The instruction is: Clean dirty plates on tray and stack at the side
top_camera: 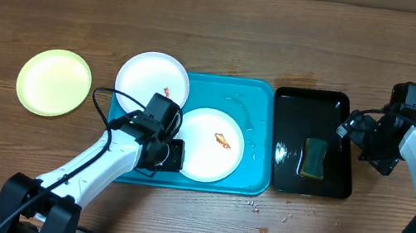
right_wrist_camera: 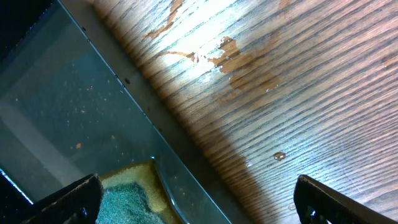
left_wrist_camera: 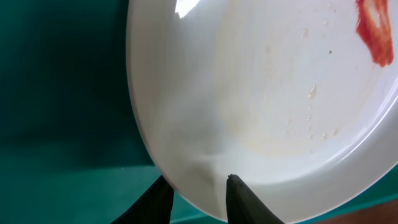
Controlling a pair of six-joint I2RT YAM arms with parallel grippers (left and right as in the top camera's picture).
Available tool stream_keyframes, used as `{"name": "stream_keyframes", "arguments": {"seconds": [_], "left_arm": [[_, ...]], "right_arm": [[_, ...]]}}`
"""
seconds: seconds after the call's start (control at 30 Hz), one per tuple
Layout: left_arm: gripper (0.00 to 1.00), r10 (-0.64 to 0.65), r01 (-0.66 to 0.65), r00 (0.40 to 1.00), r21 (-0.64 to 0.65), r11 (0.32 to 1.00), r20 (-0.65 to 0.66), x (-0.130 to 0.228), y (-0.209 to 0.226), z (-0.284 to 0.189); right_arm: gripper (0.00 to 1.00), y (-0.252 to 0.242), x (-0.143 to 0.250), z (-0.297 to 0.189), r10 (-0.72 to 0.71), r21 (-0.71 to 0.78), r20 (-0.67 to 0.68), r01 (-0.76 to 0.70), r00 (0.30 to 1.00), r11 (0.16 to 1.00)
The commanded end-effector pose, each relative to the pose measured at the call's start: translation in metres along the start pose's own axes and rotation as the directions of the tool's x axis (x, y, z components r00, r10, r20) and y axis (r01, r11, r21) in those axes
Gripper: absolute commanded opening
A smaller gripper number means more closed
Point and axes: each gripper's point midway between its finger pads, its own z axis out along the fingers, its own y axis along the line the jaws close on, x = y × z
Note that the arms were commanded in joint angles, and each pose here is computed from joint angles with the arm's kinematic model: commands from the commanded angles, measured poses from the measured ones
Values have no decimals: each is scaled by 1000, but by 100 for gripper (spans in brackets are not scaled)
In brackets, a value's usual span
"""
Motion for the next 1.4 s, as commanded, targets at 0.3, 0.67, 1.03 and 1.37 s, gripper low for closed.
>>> {"name": "stream_keyframes", "arguments": {"seconds": [0.3,0.67,1.03,1.37], "left_arm": [[37,-89,94,994,-87,992,65,-9,14,1],[38,-112,118,991,-81,990,75,-11,12,4],[39,-109,117,989,-85,989,96,-17,13,6],[39,-106,119,988,-112,987,116,-20,18,5]], "right_arm": [[100,7,-22,-10,2,-25,89,0,996,1000],[100,47,20,-24,-92,-258,-71,71,993,964],[97,44,65,-25,-295,75,-34,297,955,952],[97,39,64,26,-296,119,112,283,949,952]]}}
